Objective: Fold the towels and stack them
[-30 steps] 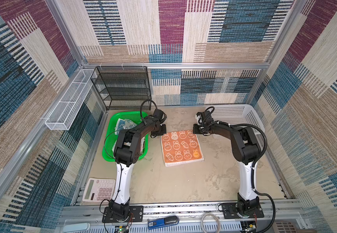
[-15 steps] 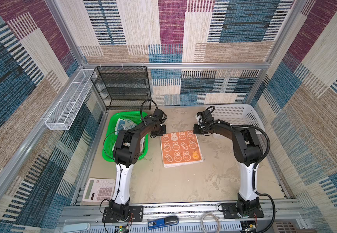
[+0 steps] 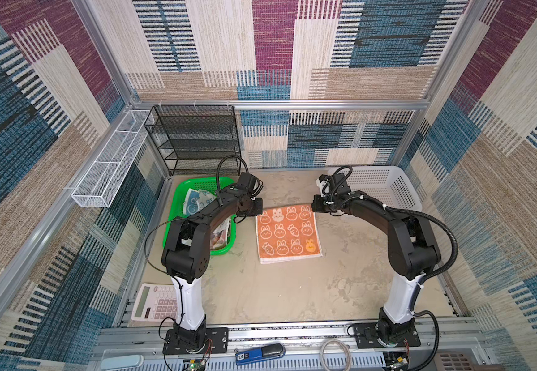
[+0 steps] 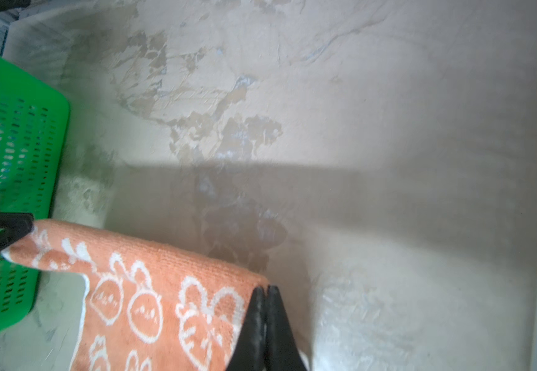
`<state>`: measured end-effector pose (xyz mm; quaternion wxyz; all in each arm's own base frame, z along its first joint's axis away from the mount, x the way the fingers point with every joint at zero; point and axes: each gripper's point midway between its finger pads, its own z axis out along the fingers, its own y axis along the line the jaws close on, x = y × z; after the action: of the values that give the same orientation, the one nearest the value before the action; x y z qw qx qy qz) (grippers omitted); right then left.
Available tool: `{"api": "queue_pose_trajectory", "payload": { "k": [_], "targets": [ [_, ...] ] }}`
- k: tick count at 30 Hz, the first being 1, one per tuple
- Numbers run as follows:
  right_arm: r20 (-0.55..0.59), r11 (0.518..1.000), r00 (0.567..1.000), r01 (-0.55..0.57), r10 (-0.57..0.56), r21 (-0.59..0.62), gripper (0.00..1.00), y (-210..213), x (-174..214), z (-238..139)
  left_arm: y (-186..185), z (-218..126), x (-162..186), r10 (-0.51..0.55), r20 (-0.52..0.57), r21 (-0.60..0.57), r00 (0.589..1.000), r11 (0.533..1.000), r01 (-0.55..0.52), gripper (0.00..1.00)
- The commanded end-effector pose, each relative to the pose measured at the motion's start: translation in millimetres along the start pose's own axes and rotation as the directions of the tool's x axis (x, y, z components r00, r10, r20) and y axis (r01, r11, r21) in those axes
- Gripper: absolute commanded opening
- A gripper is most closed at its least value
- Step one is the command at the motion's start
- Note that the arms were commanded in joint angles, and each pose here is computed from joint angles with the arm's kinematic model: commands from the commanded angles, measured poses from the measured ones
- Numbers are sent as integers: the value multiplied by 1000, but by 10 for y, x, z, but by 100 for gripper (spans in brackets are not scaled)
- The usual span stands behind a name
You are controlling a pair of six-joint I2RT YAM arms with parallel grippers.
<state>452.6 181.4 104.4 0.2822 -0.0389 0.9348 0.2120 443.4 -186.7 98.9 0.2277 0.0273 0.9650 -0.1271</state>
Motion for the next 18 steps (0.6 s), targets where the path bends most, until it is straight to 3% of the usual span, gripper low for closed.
{"api": "queue_pose_trajectory", "payload": {
  "k": [1, 9, 13, 18],
  "targets": [
    [19, 1000, 1000, -16, 17, -22, 0, 50, 75, -160, -34, -134, 12, 3, 43, 7, 999, 1000, -3, 0],
    [-34, 999, 999, -34, 33, -19, 0, -21, 732, -402, -168, -251, 666, -11, -10, 37, 1000, 999, 11, 0],
    [-82, 997, 995, -67, 64, -35, 0, -78, 1113, -372, -180, -143, 1093, -11, -71, 29, 997, 999, 13, 0],
    [-135, 992, 985, -112, 103, -64, 0, -109, 1432, -243, -130, 48, 1263, -32, -110, 16, 993, 999, 34, 0]
  ]
}}
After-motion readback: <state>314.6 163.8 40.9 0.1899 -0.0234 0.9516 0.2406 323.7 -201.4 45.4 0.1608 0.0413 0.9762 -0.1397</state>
